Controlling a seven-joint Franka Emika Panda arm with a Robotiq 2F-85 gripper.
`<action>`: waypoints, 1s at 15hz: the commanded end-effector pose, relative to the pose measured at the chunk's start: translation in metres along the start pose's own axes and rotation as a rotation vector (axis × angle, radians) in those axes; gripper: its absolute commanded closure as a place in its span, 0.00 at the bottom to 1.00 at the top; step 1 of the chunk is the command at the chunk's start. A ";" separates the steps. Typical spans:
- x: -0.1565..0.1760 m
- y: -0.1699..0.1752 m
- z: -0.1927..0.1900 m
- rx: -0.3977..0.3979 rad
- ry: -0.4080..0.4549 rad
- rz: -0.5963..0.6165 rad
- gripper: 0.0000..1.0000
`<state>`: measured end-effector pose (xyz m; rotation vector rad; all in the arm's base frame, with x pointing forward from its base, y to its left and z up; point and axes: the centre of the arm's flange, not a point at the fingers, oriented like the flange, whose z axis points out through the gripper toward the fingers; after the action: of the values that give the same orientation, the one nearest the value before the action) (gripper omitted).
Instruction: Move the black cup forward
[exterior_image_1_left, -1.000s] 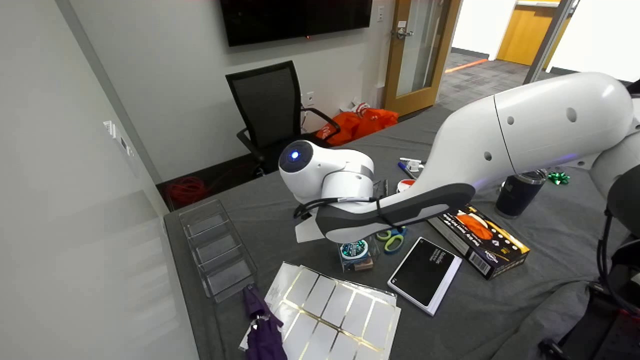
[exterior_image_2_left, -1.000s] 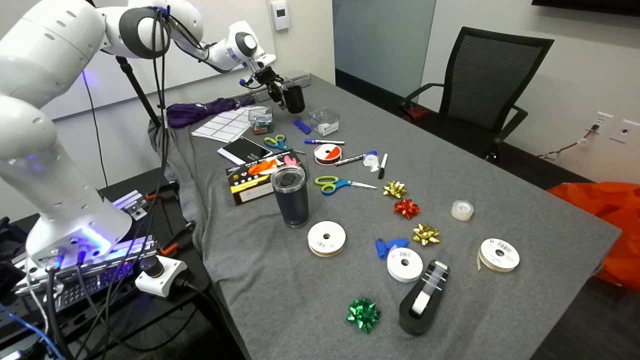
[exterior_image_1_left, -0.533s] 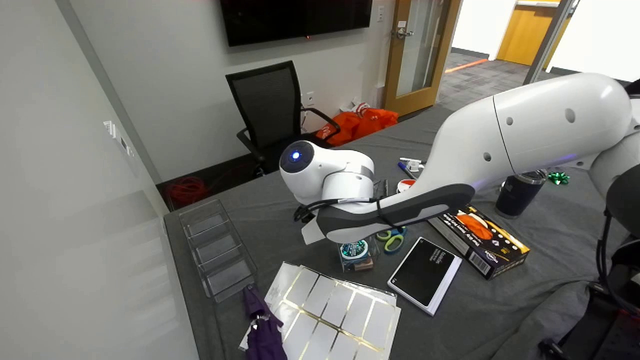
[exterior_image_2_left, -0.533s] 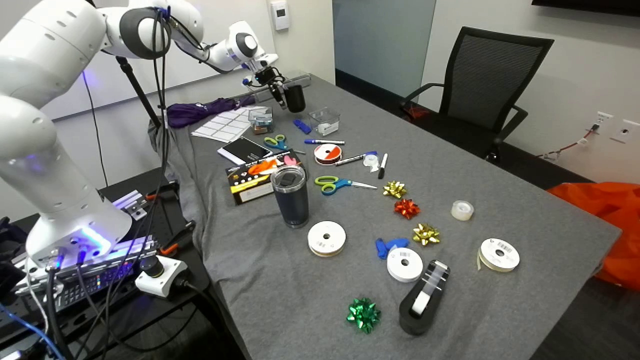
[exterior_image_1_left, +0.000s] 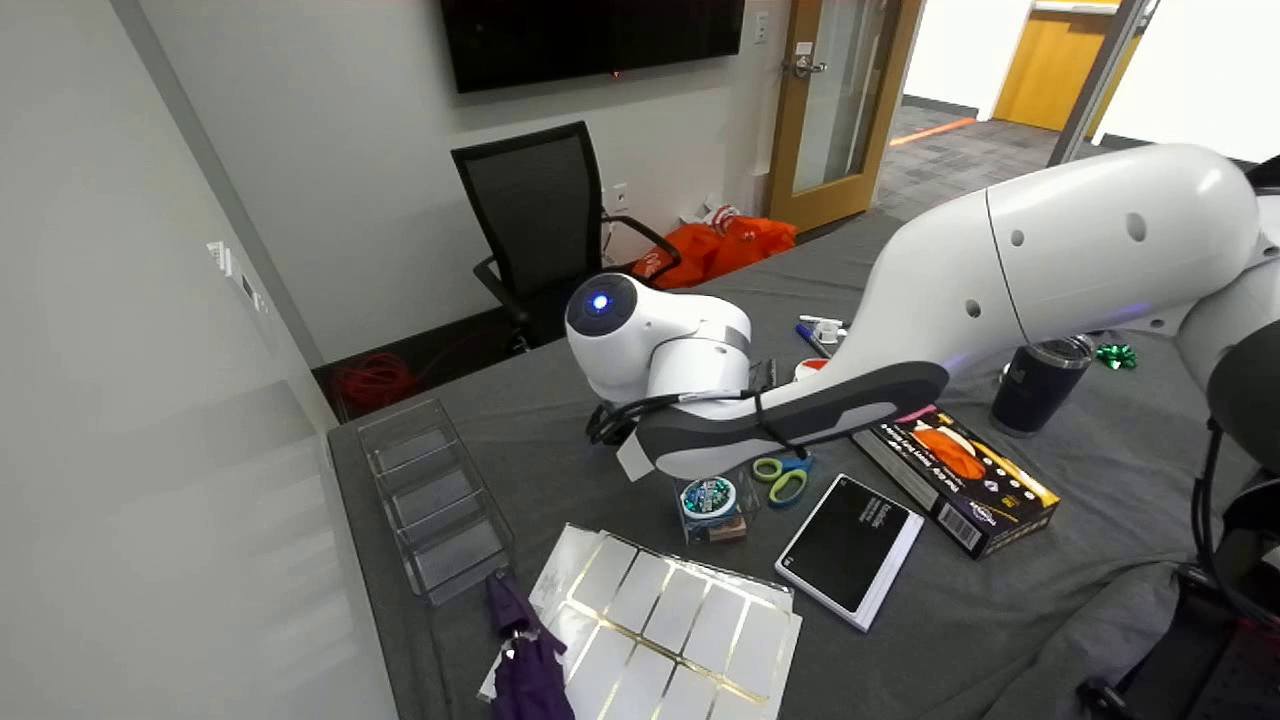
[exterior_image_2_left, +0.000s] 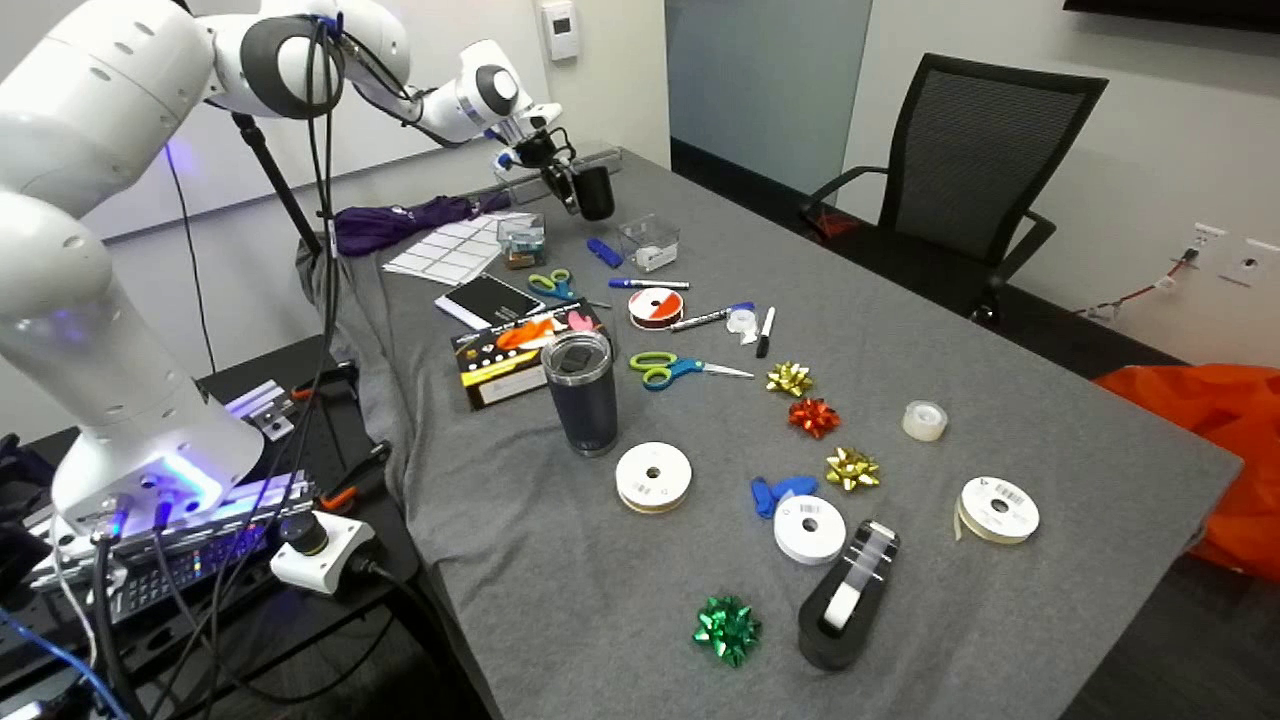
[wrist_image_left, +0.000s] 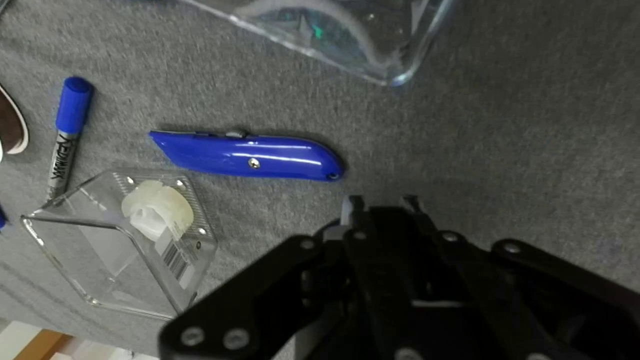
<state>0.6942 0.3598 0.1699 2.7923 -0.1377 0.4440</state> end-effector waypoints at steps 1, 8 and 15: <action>0.016 -0.001 -0.001 0.017 0.045 -0.030 0.49; 0.024 0.005 -0.013 0.008 0.051 -0.003 0.00; 0.013 0.027 -0.049 -0.072 -0.036 0.045 0.00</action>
<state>0.7037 0.3536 0.2030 2.7525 -0.1863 0.4529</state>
